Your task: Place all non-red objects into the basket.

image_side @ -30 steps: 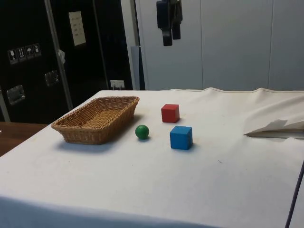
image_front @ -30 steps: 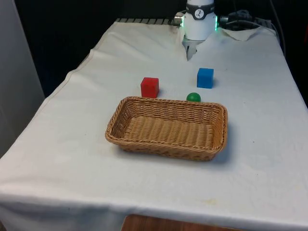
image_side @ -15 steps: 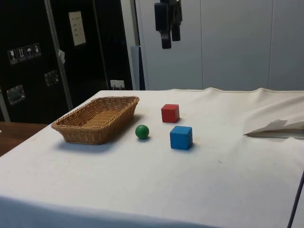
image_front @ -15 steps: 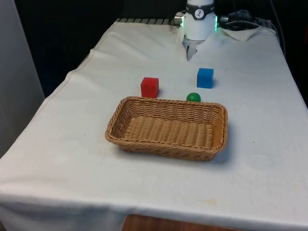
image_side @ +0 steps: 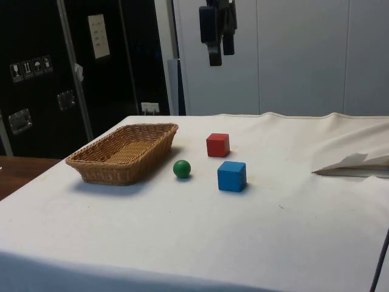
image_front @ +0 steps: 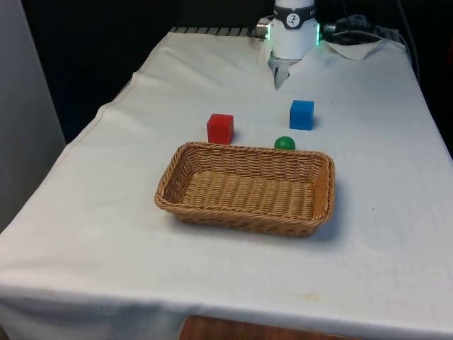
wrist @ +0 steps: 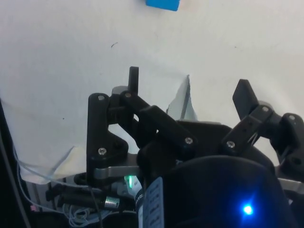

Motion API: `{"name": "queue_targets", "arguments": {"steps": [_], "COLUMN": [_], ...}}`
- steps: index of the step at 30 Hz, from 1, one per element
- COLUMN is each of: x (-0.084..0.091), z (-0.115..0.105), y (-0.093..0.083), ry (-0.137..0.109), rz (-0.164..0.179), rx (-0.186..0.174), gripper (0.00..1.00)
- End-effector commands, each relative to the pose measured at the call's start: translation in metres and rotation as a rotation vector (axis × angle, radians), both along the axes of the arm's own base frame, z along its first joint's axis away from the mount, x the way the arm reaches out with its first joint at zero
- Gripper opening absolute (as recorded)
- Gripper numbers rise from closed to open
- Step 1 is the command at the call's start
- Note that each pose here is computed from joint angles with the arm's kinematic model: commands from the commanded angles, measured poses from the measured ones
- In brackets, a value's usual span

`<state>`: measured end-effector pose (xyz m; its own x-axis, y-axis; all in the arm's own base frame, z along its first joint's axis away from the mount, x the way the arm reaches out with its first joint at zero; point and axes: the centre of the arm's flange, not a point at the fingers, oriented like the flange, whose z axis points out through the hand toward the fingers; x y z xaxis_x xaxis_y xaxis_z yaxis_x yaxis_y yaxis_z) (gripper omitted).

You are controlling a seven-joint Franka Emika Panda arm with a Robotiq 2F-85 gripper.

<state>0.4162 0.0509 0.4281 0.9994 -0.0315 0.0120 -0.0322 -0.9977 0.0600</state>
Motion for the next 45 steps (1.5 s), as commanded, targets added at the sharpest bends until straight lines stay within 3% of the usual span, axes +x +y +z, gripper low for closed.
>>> {"name": "queue_targets", "arguments": {"steps": [1, 3, 15, 28, 33, 45], "x": [-0.005, -0.004, -0.030, -0.054, -0.055, -0.021], "z": [0.000, -0.001, -0.004, -0.017, -0.020, -0.045], "y": [0.001, 0.000, 0.000, -0.003, -0.003, 0.006], "ry": [-0.004, 0.002, -0.005, 0.006, 0.013, 0.012], "rz": [-0.007, -0.004, -0.035, -0.062, -0.061, -0.045], "rx": [0.006, 0.002, 0.026, 0.051, 0.049, 0.057], "gripper": [1.00, 1.00, 1.00, 1.00, 1.00, 1.00]}}
